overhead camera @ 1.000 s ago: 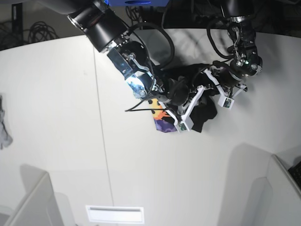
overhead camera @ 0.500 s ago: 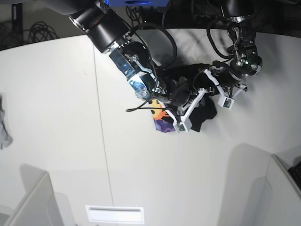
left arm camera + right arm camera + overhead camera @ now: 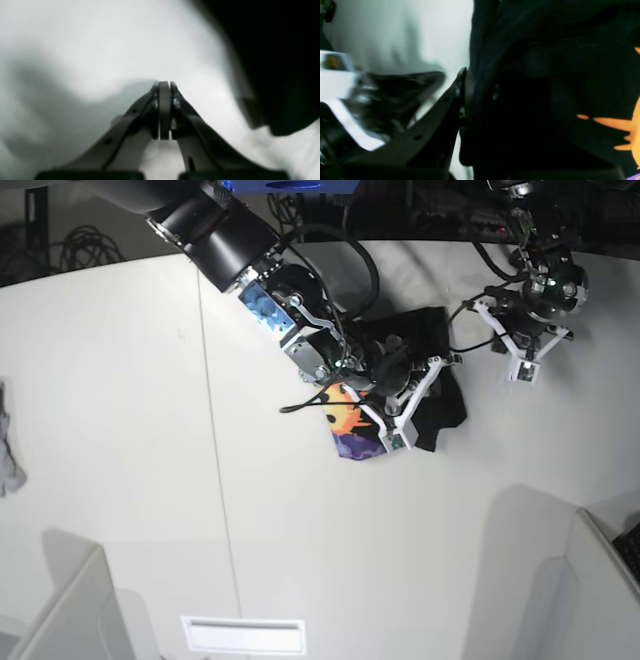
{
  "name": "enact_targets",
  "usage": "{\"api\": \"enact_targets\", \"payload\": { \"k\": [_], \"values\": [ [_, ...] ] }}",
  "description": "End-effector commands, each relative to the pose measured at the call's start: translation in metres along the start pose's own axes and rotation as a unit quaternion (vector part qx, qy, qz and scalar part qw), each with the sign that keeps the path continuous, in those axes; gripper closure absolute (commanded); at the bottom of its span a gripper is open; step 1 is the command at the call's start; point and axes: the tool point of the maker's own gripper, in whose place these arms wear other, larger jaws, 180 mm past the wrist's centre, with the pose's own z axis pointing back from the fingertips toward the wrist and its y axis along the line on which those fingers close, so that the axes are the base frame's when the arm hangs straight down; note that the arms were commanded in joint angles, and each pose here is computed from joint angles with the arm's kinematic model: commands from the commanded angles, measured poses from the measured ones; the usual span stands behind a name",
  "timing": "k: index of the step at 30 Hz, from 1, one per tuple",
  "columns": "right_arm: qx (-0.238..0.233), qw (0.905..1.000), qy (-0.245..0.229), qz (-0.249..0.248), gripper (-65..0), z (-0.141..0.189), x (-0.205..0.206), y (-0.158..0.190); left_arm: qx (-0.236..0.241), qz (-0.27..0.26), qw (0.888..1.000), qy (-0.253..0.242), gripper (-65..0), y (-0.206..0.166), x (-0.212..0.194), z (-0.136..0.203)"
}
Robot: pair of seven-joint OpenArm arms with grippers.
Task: Fold the T-shirt properly
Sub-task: 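Fold the lifted end over toward the left gripper with the right gripper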
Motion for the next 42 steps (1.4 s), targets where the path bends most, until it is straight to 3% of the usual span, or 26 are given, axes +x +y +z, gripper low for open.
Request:
{"api": "enact_targets", "payload": {
  "k": [1,12,19,22,30,32,37,42],
  "values": [
    [0.017,0.9995,-0.025,0.005,0.0,0.003,0.018,0.013,0.007,-0.004,1.000,-0.017,0.0,0.005,0.010,0.009],
    [-0.009,0.9990,-0.036,-0.023,0.0,0.003,0.021,0.004,0.088,0.029,0.996,0.020,0.0,0.057,-0.037,0.052],
    [0.008,0.9993,-0.017,0.033,-25.8,-0.002,0.008,0.030,0.106,0.023,0.994,0.026,0.0,0.081,-0.049,0.068],
    [-0.002,0.9993,-0.015,0.034,-33.0,-0.003,0.006,0.031,0.118,0.026,0.992,0.030,0.0,0.089,-0.054,0.074],
    [-0.009,0.9994,-0.002,0.032,-35.9,-0.002,0.006,0.028,0.147,0.032,0.988,0.027,0.0,0.112,-0.055,0.088],
    [-0.003,0.9986,0.003,0.052,-35.9,-0.003,0.002,0.037,0.156,0.037,0.987,0.027,0.0,0.117,-0.057,0.092],
    [0.052,0.9910,0.045,0.115,-35.9,-0.004,-0.019,0.079,0.169,0.046,0.984,0.027,0.0,0.125,-0.061,0.099],
    [0.167,0.9651,0.084,0.183,-35.7,0.010,-0.032,0.127,0.176,0.046,0.983,0.027,0.0,0.130,-0.061,0.102]
  ]
}}
